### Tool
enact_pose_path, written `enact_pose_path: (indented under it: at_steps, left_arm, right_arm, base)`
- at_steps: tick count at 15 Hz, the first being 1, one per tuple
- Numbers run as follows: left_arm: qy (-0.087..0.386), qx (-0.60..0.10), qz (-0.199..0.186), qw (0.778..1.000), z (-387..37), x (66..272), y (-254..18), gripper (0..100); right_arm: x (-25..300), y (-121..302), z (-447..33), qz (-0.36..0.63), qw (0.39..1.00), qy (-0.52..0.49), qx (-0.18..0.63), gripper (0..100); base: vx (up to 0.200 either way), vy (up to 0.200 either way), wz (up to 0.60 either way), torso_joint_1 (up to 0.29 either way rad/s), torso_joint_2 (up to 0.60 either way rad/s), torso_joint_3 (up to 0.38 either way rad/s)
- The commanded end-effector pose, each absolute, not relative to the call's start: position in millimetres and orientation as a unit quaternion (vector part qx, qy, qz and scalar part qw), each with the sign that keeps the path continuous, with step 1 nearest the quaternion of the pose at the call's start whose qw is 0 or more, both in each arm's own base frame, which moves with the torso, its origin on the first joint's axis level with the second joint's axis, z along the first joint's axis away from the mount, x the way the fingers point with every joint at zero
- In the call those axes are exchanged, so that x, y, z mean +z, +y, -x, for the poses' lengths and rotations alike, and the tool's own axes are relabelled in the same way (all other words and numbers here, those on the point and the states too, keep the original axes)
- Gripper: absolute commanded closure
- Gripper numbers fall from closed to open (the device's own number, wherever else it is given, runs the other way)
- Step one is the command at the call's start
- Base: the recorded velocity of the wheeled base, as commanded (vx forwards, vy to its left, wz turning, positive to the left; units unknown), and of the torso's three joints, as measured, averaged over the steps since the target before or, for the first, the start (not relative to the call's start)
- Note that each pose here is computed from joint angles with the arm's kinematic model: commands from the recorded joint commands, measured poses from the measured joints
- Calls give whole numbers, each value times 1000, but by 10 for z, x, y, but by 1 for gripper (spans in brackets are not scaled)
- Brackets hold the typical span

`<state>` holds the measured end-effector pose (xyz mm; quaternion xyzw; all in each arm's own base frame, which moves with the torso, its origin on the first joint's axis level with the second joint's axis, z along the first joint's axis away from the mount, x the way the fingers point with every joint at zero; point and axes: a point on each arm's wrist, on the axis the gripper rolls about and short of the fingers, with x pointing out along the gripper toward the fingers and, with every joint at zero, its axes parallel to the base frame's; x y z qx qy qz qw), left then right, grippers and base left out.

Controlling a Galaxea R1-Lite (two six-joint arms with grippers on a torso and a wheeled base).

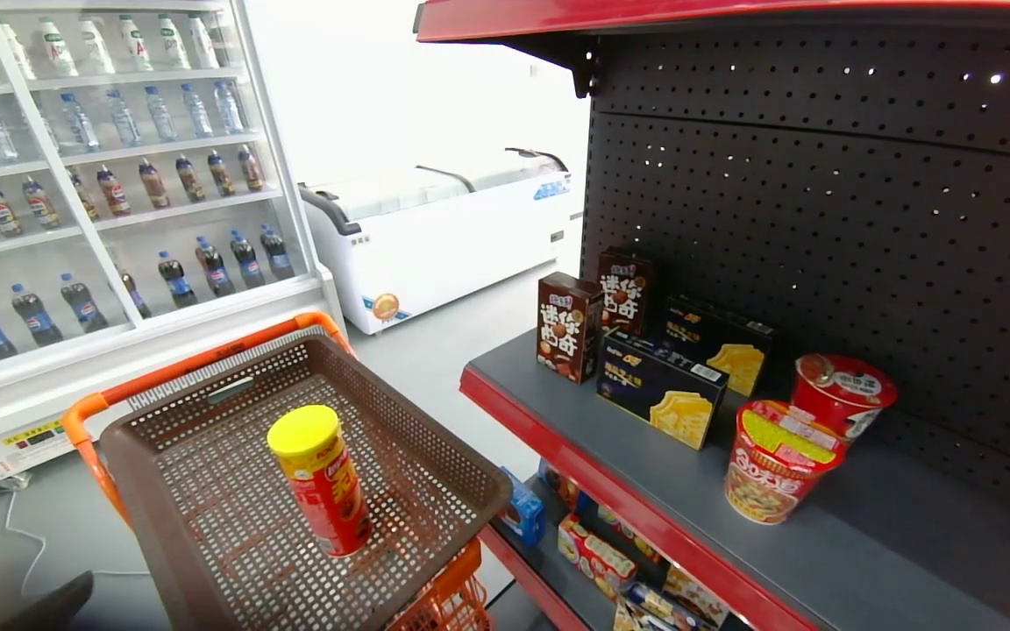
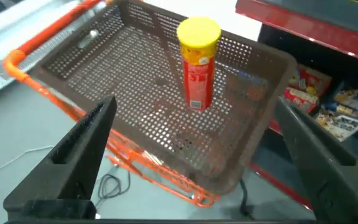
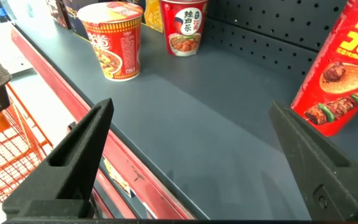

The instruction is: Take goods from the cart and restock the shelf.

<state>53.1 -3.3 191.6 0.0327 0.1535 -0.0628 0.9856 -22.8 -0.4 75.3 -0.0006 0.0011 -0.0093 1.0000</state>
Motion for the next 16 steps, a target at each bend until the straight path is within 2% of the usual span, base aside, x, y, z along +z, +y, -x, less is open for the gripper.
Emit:
enact_pose_path:
  at_steps: [1,4,6,8,11,14,16]
  left_arm:
    - [257,-90,-18,962,-1123,1627,-51,0]
    - [252,-84,-20,964,-1559,1325,-34,0]
    - [261,-94,-32,960,-1734,1051,-53,0]
    - [252,-106,-34,961,-1886,954,-110,0]
    - [249,-115,-40,961,-2232,695,-161,0]
    - [260,-113,-40,958,-2365,494,-164,0]
    - [249,-114,-41,961,-2457,385,-173,0]
  right_arm:
    - [753,-4,228,1,1000,1,-9,0]
    - [753,-4,228,1,1000,1,-9,0]
    - [753,-4,228,1,1000,1,-9,0]
    - [753,-4,228,1,1000,1,-9,0]
    - [753,-4,228,1,1000,1,-9,0]
    - [753,-4,228,1,1000,1,-9,0]
    - [753,-4,228,1,1000,1,-9,0]
  base:
    - [0,0,0,0,0,0]
    - [0,0,0,0,0,0]
    - [0,0,0,0,0,0]
    - [0,0,0,0,0,0]
    - [0,0,0,0,0,0]
    - [0,0,0,0,0,0]
    - [0,0,0,0,0,0]
